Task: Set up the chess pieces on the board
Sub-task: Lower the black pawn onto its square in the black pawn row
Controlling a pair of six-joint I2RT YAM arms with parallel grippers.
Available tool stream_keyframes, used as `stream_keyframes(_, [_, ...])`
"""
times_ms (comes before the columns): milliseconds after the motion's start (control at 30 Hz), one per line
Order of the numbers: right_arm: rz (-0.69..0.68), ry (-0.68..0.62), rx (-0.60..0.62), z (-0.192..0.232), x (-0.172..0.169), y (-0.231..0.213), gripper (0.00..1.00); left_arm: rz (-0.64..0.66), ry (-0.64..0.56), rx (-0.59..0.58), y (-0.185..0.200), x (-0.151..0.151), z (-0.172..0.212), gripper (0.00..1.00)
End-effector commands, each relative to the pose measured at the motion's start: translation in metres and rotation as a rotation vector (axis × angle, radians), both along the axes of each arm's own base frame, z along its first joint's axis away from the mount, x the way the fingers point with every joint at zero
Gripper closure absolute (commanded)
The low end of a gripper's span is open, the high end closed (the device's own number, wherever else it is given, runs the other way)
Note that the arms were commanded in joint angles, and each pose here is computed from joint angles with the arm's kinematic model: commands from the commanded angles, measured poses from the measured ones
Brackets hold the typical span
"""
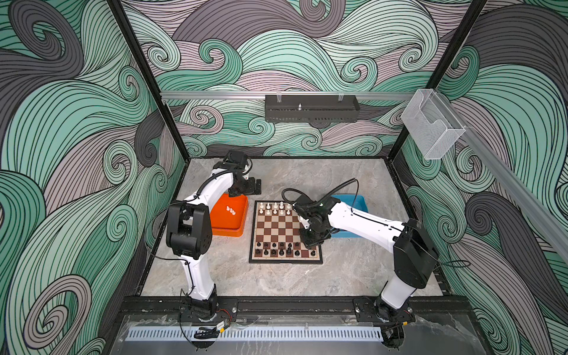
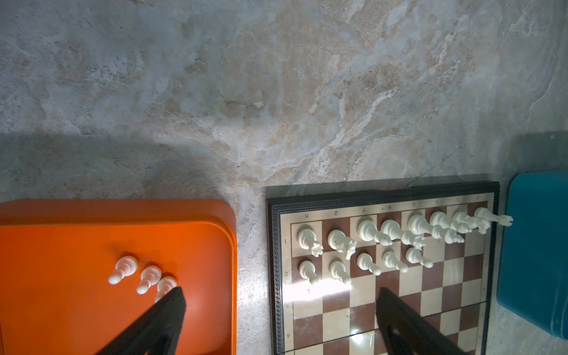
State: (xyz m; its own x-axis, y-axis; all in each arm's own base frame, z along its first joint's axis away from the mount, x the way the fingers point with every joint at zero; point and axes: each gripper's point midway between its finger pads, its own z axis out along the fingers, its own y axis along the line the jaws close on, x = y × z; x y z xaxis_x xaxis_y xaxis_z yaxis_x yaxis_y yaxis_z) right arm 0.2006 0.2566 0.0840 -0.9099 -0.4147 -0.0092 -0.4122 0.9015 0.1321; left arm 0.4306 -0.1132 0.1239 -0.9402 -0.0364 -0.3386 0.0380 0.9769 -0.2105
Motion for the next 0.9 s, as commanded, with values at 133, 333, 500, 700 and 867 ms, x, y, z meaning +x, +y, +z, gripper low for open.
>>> stream_keyframes(133, [0.023, 0.031, -0.012, -0.015, -0.007, 0.008, 0.91, 0.014, -0.005, -0.003, 0.003, -0.002, 0.006, 0.01])
stream_keyframes(333, [0.027, 0.033, -0.025, -0.022, -0.005, 0.009, 0.91, 0.015, 0.0, -0.002, 0.003, -0.002, 0.004, 0.01])
stream_keyframes(500, [0.025, 0.044, -0.045, -0.03, -0.004, 0.008, 0.91, 0.013, 0.007, -0.002, 0.003, -0.002, 0.001, 0.01])
stream_keyframes(700, [0.027, 0.045, -0.054, -0.033, -0.003, 0.008, 0.9, 0.014, 0.009, -0.001, 0.003, -0.002, 0.0, 0.01])
stream_keyframes(867, [0.026, 0.044, -0.057, -0.035, -0.002, 0.008, 0.89, 0.014, 0.012, -0.002, 0.003, -0.001, -0.001, 0.01])
